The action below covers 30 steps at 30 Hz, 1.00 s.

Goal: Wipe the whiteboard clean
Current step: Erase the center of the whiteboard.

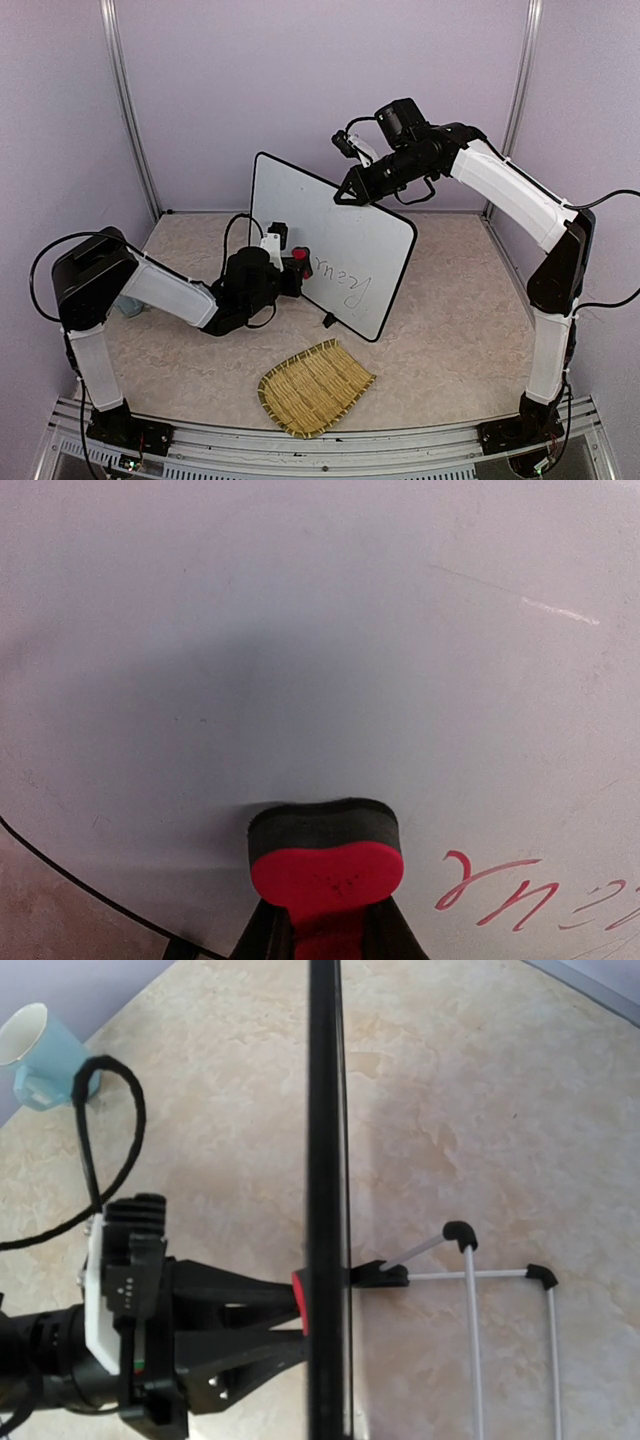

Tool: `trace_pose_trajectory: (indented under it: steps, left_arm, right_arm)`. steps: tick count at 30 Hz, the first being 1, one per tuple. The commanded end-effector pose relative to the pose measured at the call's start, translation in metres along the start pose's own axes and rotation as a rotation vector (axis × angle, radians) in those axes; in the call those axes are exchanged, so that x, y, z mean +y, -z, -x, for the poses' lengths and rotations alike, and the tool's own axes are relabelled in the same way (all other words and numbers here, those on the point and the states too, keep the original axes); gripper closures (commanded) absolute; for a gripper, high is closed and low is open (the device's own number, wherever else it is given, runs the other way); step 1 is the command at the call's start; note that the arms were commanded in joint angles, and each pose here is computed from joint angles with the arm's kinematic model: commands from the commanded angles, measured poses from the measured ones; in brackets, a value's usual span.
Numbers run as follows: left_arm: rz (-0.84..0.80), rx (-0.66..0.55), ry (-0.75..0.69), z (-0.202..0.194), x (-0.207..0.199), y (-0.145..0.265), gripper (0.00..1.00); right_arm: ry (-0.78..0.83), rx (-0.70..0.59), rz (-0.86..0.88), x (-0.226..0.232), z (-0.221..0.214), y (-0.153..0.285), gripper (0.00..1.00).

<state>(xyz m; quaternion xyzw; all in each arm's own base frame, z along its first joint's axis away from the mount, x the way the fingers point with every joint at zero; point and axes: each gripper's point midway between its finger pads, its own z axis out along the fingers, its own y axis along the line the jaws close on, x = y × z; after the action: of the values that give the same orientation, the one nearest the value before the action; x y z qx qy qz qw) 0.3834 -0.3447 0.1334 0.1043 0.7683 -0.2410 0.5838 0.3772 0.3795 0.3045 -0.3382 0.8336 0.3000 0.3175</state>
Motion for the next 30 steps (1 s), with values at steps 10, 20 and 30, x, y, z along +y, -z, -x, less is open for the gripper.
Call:
trace_pose_trajectory:
  steps: [10,20,30]
  left_arm:
    - [-0.08,-0.233,0.009,0.12,-0.034,0.019,0.8]
    - [-0.06,-0.114,-0.003,0.062,-0.025,0.001,0.8]
    - [-0.099,-0.111,0.032,0.052,-0.031,0.001,0.81]
  right_arm:
    - [-0.03,0.157,0.213,0.052,-0.043,-0.025,1.0]
    - [-0.031,0.16,0.214,0.052,-0.044,-0.025,1.0]
    - [-0.032,0.165,0.214,0.052,-0.046,-0.028,1.0]
